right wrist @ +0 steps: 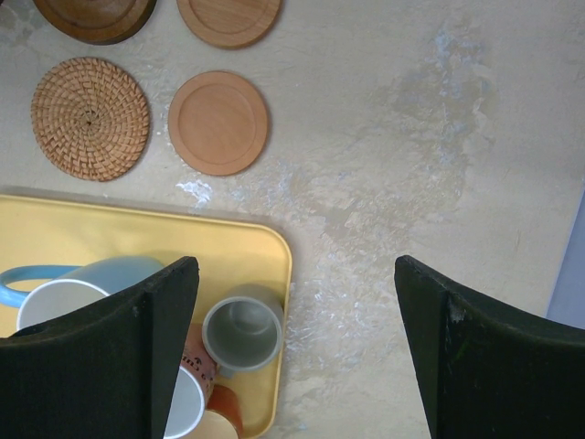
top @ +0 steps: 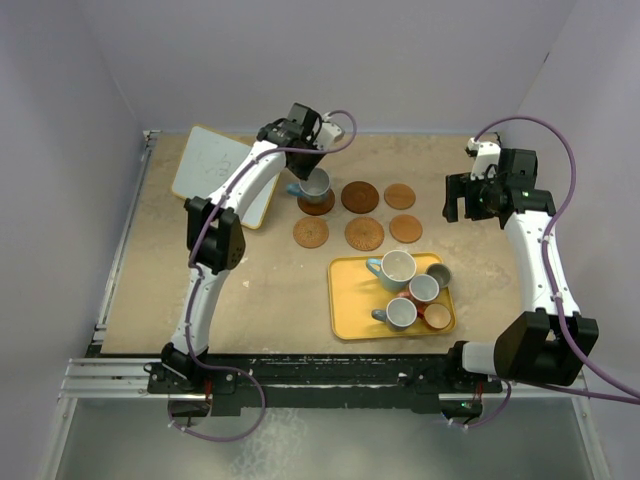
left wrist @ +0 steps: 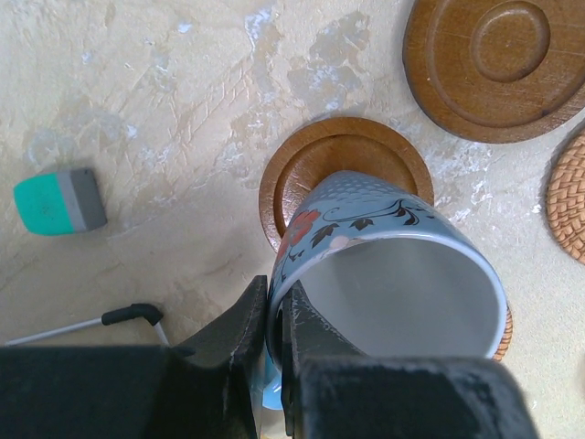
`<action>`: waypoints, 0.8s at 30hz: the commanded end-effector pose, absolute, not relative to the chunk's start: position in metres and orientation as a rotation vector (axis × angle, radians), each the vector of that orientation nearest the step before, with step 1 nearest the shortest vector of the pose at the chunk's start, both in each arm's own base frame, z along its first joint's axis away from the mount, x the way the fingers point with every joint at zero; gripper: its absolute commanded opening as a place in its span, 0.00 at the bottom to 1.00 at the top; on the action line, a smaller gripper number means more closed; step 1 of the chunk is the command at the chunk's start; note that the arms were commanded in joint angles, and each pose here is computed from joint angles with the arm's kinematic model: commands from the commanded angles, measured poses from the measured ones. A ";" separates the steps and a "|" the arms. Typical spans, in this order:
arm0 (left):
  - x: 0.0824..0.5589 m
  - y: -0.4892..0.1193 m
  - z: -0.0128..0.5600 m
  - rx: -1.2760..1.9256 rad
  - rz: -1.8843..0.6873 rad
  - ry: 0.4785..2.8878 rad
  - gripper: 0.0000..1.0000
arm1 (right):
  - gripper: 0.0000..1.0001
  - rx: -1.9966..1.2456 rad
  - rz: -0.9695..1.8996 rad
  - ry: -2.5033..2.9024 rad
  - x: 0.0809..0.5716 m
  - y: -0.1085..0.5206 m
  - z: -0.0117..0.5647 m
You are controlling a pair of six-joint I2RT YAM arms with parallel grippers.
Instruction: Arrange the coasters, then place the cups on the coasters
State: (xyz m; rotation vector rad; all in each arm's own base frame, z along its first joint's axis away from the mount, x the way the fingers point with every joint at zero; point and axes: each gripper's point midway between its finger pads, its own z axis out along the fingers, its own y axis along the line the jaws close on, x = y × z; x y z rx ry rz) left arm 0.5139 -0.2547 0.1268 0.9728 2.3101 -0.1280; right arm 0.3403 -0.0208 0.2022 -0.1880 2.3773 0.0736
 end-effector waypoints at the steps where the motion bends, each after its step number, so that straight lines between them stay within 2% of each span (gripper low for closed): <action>1: 0.530 -0.263 0.159 0.903 -0.173 2.227 0.03 | 0.89 -0.207 0.057 2.337 0.344 -0.023 0.211; 14: 0.532 -0.258 0.144 0.905 -0.171 2.261 0.03 | 0.89 -0.208 0.059 2.341 0.345 -0.023 0.210; 24: 0.529 -0.257 0.134 0.912 -0.180 2.290 0.07 | 0.90 -0.210 0.061 2.342 0.345 -0.022 0.209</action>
